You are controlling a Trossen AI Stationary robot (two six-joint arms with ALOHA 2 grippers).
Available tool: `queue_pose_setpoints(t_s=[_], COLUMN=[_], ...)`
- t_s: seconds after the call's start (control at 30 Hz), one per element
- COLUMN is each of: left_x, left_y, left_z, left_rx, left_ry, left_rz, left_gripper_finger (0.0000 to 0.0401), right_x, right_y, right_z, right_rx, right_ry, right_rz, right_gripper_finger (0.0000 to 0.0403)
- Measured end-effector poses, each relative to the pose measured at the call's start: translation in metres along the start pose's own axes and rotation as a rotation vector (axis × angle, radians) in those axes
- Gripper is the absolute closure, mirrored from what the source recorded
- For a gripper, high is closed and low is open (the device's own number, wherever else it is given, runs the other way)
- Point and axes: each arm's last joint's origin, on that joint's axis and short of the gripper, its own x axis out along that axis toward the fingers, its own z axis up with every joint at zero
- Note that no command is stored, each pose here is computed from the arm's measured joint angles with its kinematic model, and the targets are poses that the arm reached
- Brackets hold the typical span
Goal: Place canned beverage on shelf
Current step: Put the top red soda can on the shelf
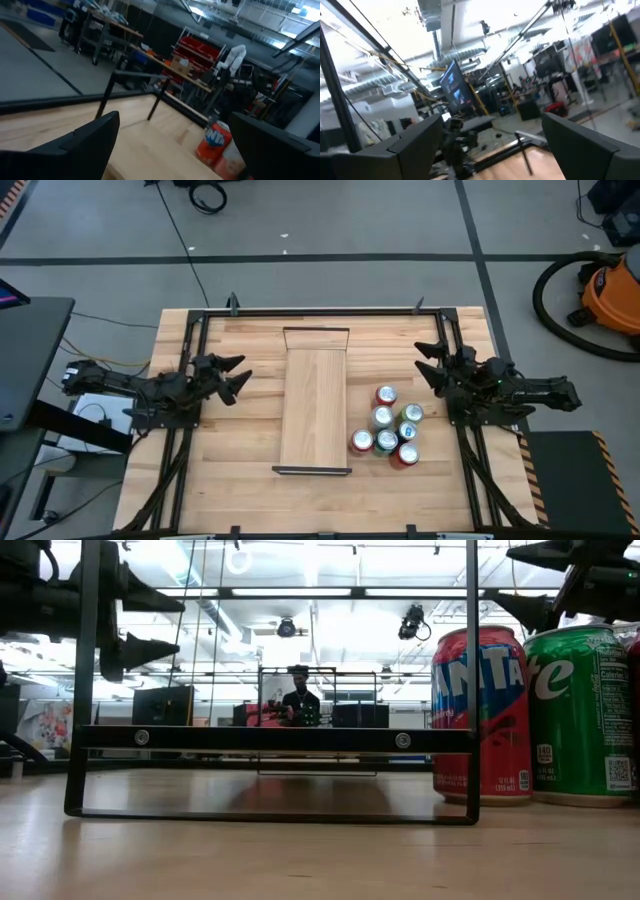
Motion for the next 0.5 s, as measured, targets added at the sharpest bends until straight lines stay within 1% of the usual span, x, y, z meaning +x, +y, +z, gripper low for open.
queue_pose_setpoints(t_s=[0.07, 0.17, 0.23, 0.3, 0.37, 0.5], left_x=[0.0, 0.0, 0.0, 0.001, 0.003, 0.01], left_y=[-0.001, -0.002, -0.004, -0.009, -0.016, -0.026], left_z=[0.002, 0.005, 0.007, 0.012, 0.019, 0.025], left_rx=[0.023, 0.073, 0.113, 0.14, 0.169, 0.234], left_ry=[-0.02, -0.044, -0.035, -0.025, -0.013, 0.046], left_rz=[0.001, -0.021, -0.058, -0.122, -0.165, -0.156], left_gripper_finger=[0.0015, 0.0015, 0.0015, 0.0015, 0.0015, 0.0015], right_x=[0.001, 0.002, 0.004, 0.005, 0.006, 0.007], right_y=[0.0, -0.002, -0.003, -0.003, -0.003, -0.002], right_z=[-0.001, -0.004, -0.005, -0.005, -0.007, -0.009], right_rx=[-0.046, -0.095, -0.129, -0.146, -0.143, -0.21], right_ry=[0.012, 0.024, 0.028, 0.029, 0.04, 0.065], right_rz=[-0.009, -0.069, -0.108, -0.127, -0.118, -0.066], right_gripper_finger=[0.0049, 0.0049, 0.0049, 0.0049, 0.0049, 0.0049])
